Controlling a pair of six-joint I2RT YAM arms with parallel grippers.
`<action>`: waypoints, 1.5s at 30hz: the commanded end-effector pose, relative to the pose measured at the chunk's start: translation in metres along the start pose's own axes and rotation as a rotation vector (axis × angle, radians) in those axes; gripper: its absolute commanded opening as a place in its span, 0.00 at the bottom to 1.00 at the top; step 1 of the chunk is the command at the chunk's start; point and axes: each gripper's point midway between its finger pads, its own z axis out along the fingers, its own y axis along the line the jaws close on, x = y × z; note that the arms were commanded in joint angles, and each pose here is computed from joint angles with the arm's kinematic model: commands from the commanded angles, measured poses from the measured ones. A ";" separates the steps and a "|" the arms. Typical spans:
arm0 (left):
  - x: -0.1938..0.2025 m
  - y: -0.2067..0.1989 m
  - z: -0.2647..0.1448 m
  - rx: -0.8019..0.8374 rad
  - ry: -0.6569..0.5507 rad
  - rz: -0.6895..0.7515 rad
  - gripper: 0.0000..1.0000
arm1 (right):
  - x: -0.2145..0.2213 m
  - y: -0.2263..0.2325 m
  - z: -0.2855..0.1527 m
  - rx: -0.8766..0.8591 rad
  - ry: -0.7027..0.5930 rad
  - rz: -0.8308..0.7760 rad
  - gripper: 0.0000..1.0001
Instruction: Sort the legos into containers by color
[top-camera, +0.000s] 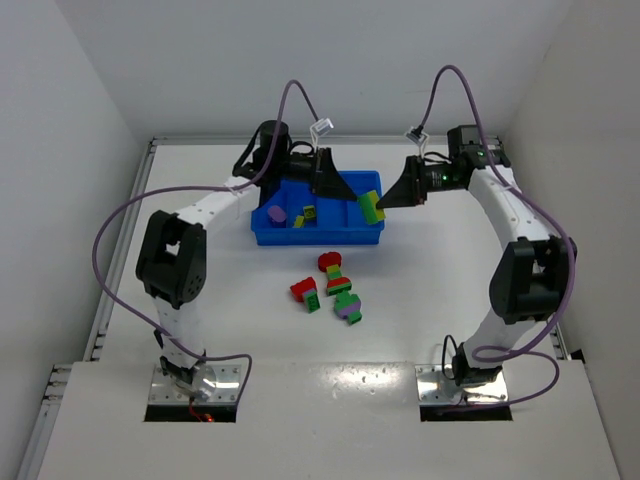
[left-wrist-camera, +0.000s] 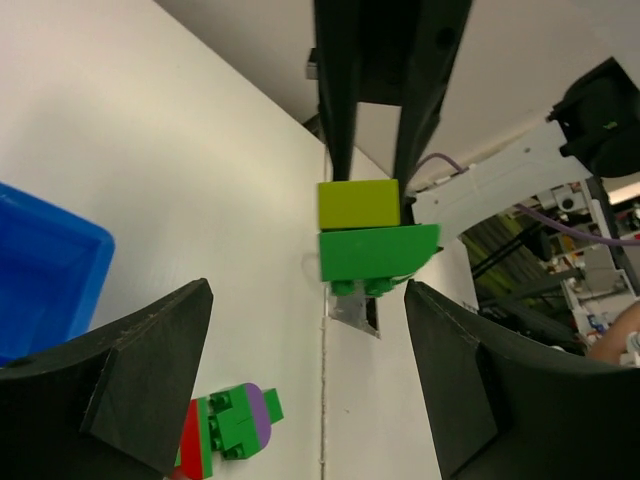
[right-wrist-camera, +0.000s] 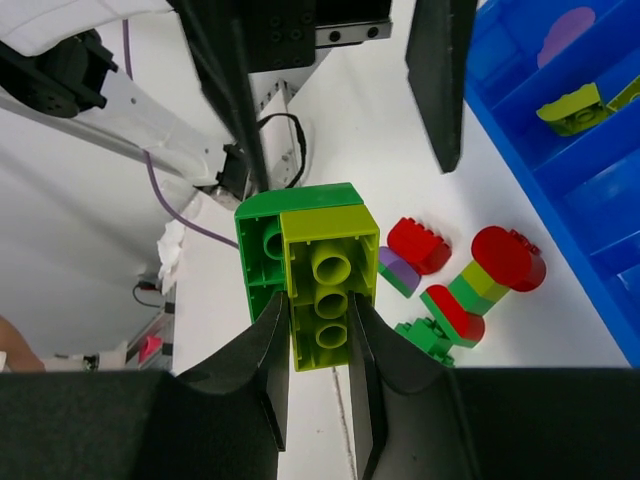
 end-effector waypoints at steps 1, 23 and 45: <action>-0.004 -0.039 0.003 0.104 0.021 0.062 0.84 | -0.002 -0.003 0.001 0.004 -0.004 -0.066 0.00; -0.006 0.020 -0.006 -0.521 -0.038 0.122 0.75 | -0.048 -0.026 -0.016 0.652 -0.142 -0.293 0.00; -0.027 0.004 0.017 -0.500 -0.084 0.168 0.79 | -0.042 -0.039 -0.014 0.774 -0.135 -0.294 0.00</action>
